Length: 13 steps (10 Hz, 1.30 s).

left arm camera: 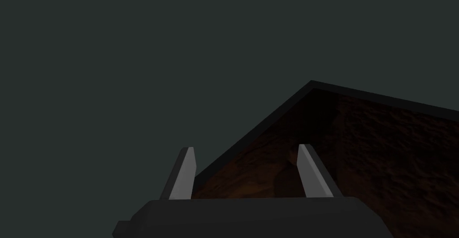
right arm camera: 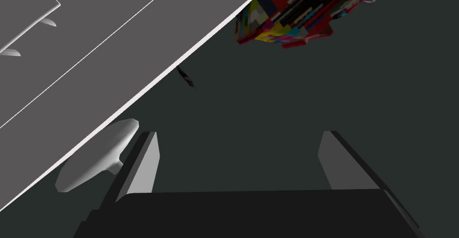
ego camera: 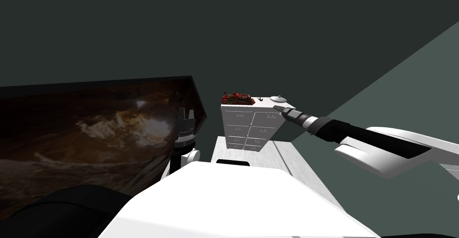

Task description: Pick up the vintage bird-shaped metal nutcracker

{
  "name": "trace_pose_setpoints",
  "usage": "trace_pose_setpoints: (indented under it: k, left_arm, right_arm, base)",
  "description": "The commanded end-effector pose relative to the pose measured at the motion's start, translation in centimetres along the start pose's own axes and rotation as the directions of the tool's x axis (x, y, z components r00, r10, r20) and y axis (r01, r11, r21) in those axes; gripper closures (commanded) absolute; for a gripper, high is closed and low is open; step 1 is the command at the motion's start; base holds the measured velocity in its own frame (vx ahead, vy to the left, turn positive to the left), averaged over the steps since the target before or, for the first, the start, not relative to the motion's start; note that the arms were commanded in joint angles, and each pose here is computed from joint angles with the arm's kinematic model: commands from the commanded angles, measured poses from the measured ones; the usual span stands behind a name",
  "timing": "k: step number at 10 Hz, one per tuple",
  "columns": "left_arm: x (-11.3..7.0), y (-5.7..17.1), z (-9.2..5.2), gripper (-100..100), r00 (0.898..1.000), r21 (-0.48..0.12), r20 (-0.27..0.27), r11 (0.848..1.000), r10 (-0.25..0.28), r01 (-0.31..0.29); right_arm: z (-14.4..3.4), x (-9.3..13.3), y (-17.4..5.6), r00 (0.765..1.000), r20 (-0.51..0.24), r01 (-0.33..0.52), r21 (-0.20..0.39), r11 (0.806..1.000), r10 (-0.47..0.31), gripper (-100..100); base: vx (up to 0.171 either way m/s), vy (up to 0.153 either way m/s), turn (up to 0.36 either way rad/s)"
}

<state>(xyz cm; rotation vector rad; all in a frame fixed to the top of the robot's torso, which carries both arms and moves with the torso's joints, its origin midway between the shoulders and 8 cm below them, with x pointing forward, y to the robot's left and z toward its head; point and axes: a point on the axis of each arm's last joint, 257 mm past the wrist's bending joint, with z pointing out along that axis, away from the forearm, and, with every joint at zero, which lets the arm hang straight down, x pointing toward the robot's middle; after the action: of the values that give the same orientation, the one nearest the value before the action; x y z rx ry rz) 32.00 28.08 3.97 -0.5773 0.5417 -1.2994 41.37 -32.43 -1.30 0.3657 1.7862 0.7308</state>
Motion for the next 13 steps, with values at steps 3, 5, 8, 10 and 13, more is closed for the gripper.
trace_pose_setpoints:
  k: [3,5,8,10,13]
  left_arm:
    - [0.0,0.0,0.0,0,1.0,0.0,0.0,1.0,0.0,0.0]
    - [0.0,0.0,0.0,0,1.0,0.0,0.0,1.0,0.0,0.0]
    - [0.0,0.0,0.0,0,1.0,0.0,0.0,1.0,0.0,0.0]
    - [0.0,0.0,0.0,0,1.0,0.0,0.0,1.0,0.0,0.0]
    - [0.0,0.0,0.0,0,1.0,0.0,0.0,1.0,0.0,0.0]
  right_arm:
    - [0.5,-0.3,-0.8,0.998,-0.04,0.048,0.059,0.997,-0.046,-100]
    - [0.9,-0.7,-1.7,0.994,-0.072,0.089,0.116,0.989,-0.081,-100]
    - [1.4,-1.2,-2.5,0.988,-0.104,0.129,0.17,0.977,-0.112,-100]
    - [1.8,-1.7,-3.3,0.981,-0.135,0.168,0.222,0.961,-0.14,-100]
    - [2.1,-3.1,-4.9,0.973,-0.167,0.207,0.315,0.926,-0.16,-100]
  base:
    - [0.001,-0.004,0.069]
    - [0.006,-0.009,0.106]
    - [0.005,-0.016,0.075]
    - [0.012,-0.021,0.119]
    - [0.015,-0.034,0.118]
